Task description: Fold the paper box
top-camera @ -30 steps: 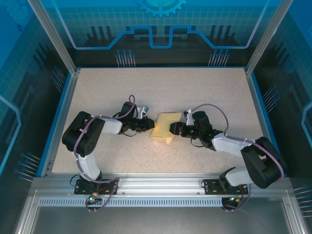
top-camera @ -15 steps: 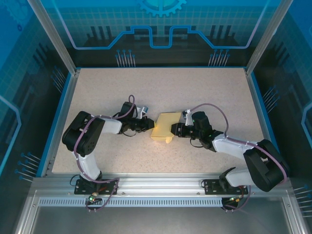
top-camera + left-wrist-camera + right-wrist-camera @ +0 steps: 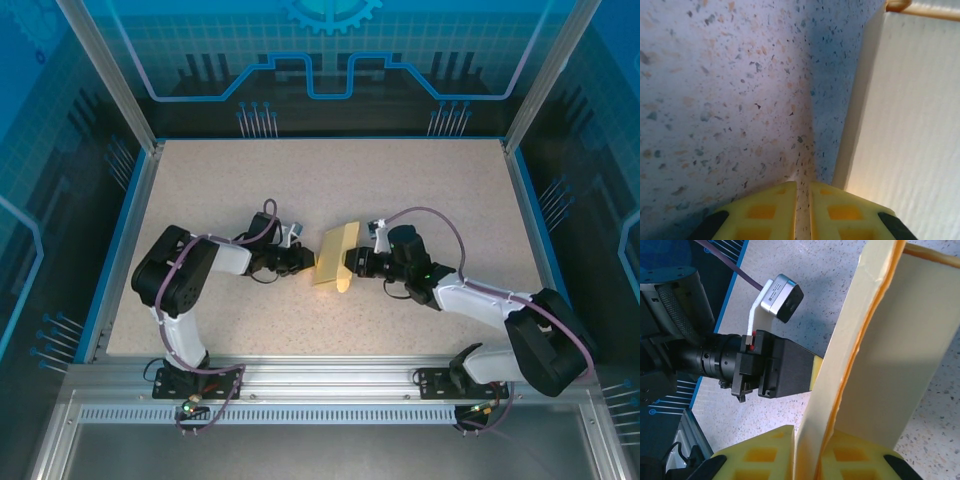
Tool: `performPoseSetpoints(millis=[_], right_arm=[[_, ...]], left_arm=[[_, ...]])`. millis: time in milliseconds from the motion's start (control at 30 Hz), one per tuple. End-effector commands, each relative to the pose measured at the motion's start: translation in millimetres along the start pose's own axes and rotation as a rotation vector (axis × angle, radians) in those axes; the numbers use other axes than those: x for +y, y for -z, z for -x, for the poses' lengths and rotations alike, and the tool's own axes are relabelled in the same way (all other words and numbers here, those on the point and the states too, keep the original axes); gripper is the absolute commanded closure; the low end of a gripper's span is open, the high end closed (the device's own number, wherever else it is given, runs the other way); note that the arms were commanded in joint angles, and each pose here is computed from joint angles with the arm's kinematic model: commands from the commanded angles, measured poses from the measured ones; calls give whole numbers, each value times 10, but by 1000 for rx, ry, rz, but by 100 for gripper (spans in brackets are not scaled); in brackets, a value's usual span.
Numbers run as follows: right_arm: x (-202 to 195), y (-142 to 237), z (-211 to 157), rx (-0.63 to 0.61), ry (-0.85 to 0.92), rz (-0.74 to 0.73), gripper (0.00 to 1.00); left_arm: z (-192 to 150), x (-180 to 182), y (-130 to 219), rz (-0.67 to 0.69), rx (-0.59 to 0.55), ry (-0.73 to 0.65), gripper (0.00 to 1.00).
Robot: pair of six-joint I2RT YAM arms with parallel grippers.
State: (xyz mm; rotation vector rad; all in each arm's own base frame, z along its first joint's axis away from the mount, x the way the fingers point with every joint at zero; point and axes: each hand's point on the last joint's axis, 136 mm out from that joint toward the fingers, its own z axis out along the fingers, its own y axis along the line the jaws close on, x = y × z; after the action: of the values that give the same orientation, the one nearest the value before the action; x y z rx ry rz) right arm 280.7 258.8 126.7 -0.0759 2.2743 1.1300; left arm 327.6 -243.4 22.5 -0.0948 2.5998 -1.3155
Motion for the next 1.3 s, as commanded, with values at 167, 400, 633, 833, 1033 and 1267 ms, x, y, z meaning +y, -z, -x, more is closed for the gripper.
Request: performPoseSetpoints(millis=[167, 400, 633, 833, 1033, 1267], right_arm=[[40, -145, -3, 17, -28, -26, 80], [-1, -240, -28, 23, -54, -70, 81], [-103, -318, -127, 49, -40, -175, 82], [-168, -378, -148, 56, -41, -210, 83], [-198, -402, -141, 58, -30, -233, 83], [-183, -460, -160, 71, -26, -234, 83]], left_arm=[[-124, 94, -32, 19, 44, 52, 83], [-116, 63, -46, 19, 50, 44, 82], [-100, 64, -43, 44, 53, 24, 77], [-67, 112, 24, 101, 31, 5, 67], [40, 115, 218, 185, -36, -41, 53], [98, -20, 704, 261, -229, -142, 33]])
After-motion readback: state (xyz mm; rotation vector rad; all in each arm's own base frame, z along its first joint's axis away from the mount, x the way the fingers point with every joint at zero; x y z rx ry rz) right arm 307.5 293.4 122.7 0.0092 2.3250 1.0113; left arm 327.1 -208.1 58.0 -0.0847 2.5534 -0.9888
